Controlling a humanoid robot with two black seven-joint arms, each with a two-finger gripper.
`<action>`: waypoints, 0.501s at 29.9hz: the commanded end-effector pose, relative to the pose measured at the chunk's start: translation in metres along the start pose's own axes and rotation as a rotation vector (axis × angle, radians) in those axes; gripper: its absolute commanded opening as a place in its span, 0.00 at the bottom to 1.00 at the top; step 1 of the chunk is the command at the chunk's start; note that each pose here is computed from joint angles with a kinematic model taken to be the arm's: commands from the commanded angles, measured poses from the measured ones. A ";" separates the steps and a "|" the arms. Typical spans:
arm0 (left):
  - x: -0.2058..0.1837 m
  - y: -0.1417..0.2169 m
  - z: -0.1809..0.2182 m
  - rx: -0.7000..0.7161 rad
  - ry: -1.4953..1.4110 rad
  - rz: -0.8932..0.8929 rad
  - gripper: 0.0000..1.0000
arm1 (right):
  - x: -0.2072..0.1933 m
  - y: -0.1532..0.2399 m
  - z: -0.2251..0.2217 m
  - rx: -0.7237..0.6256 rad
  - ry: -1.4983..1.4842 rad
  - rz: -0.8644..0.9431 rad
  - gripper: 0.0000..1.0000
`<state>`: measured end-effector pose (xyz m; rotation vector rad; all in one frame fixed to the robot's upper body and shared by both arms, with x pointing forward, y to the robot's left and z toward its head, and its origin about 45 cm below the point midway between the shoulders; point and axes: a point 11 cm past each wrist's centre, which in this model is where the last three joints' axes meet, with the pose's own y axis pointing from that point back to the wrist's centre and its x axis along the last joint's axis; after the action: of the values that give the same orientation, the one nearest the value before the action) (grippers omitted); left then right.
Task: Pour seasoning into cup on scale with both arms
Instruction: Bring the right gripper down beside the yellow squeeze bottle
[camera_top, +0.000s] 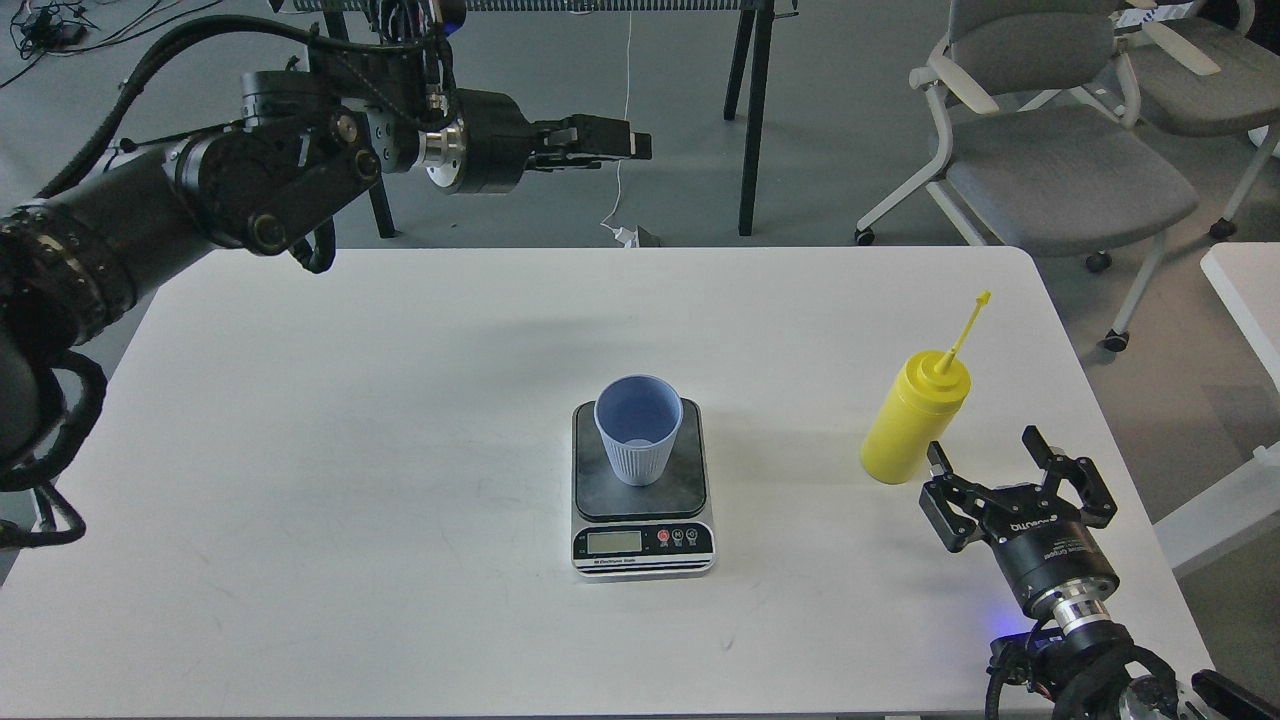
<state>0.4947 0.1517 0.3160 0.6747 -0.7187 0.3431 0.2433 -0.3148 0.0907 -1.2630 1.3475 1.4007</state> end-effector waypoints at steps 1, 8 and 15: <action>-0.003 0.001 -0.004 0.003 0.009 -0.001 0.71 | 0.003 -0.006 0.009 -0.015 -0.004 0.002 0.99; -0.001 0.004 -0.006 0.009 0.010 0.003 0.72 | 0.015 -0.007 0.018 -0.007 -0.022 0.026 0.99; -0.003 0.003 -0.006 0.008 0.010 -0.001 0.72 | 0.018 -0.012 0.018 -0.007 -0.001 0.025 0.99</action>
<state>0.4946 0.1583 0.3129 0.6805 -0.7090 0.3509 0.2473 -0.2984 0.0703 -1.2487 1.3643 1.4263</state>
